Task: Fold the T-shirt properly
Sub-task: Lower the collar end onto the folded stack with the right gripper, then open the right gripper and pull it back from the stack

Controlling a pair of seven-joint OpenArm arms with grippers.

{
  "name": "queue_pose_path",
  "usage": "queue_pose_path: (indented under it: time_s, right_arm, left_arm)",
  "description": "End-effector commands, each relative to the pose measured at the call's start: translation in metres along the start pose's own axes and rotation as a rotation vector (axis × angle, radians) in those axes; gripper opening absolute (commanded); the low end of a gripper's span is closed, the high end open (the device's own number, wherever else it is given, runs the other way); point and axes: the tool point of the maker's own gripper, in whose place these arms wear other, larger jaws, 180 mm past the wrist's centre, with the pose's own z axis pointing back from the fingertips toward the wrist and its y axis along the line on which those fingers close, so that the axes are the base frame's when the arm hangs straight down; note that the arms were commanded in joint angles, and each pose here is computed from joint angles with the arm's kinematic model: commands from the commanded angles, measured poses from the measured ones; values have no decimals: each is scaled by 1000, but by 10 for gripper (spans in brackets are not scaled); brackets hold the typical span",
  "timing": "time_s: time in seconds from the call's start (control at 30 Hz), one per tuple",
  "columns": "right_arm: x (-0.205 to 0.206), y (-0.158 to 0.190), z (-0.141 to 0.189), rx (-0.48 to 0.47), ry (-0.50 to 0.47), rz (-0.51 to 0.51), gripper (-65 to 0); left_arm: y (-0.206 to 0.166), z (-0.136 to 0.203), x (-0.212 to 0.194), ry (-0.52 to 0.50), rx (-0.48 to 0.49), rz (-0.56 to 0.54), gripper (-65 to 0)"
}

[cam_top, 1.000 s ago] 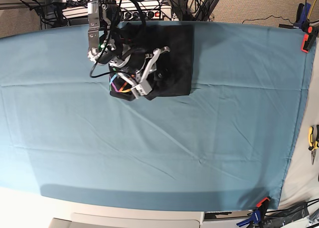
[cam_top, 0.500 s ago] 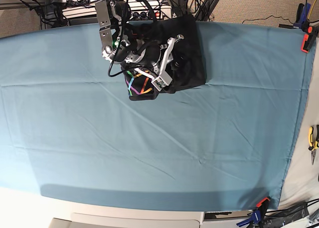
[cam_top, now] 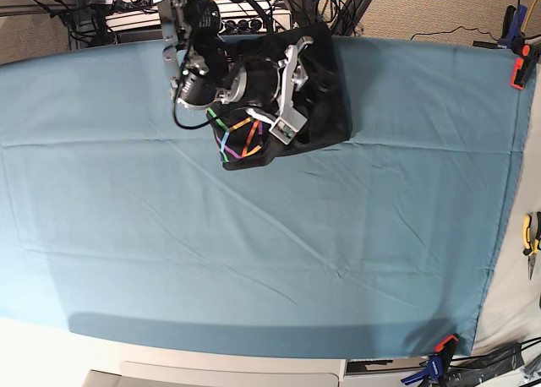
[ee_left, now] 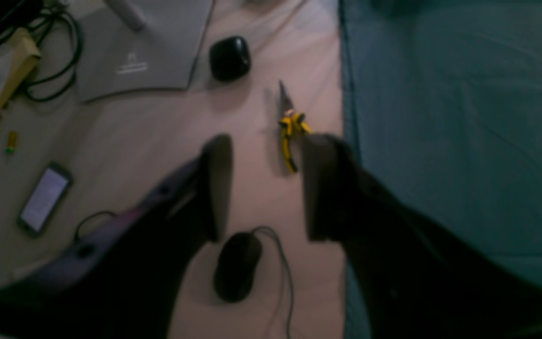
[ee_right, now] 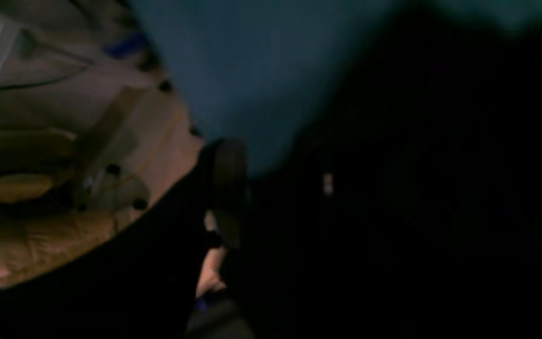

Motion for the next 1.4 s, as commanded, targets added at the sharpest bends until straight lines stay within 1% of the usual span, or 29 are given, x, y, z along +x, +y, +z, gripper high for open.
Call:
queue_pose_path:
  time_s: [0.0, 0.07, 0.13, 0.23, 0.33, 0.47, 0.53, 0.6, 0.63, 0.73, 0.77, 0.87, 0.97, 1.07, 1.2, 1.37]
  right_arm:
    - [23, 14, 5, 46, -81, 46, -449]
    - [35, 30, 12, 103, -125, 89, -449]
    - [40, 43, 16, 158, -149, 90, -449]
    - [40, 55, 19, 228, -156, 73, -449]
    - [39, 56, 21, 241, -157, 71, -449]
    - [32, 45, 28, 200, -132, 81, -449]
    - [32, 31, 36, 132, -129, 89, -450]
    - [35, 12, 48, 40, -139, 90, -458]
    - [36, 0, 56, -12, -147, 87, -484]
    - [43, -38, 87, -189, -212, 64, -626]
    - [42, -52, 100, -257, -228, 50, -650]
    - [33, -92, 138, -458, -249, -43, -650]
    - [15, -116, 167, -609, -253, -146, -650]
    - [-6, -124, 177, -676, -222, -218, -650]
    - [-27, -121, 176, -694, -177, -274, -650]
    - [-47, -125, 181, -756, -126, -330, -650]
  left_arm:
    - [9, 12, 17, -45, 24, -21, -392]
    - [6, 9, 8, -21, 19, -23, -392]
    - [4, 5, 1, -7, 13, -22, -392]
    - [-2, -1, -9, 11, -3, -13, -392]
    - [-6, -5, -12, 9, -13, -3, -392]
    - [-7, -5, -11, 4, -15, -2, -392]
    - [-6, -5, -11, 6, -12, -4, -392]
    - [-6, -5, -11, 6, -12, -4, -392]
    - [-6, -5, -12, 6, -13, -3, -392]
    - [-7, -5, -12, 6, -13, -3, -392]
    - [-7, -6, -12, 5, -14, -2, -392]
    - [-9, -8, -13, 5, -21, 3, -392]
    - [-14, -11, -16, 4, -33, 14, -392]
    - [-17, -13, -18, 3, -41, 17, -392]
    - [-17, -13, -18, 3, -41, 17, -392]
    - [-17, -13, -18, 3, -41, 17, -392]
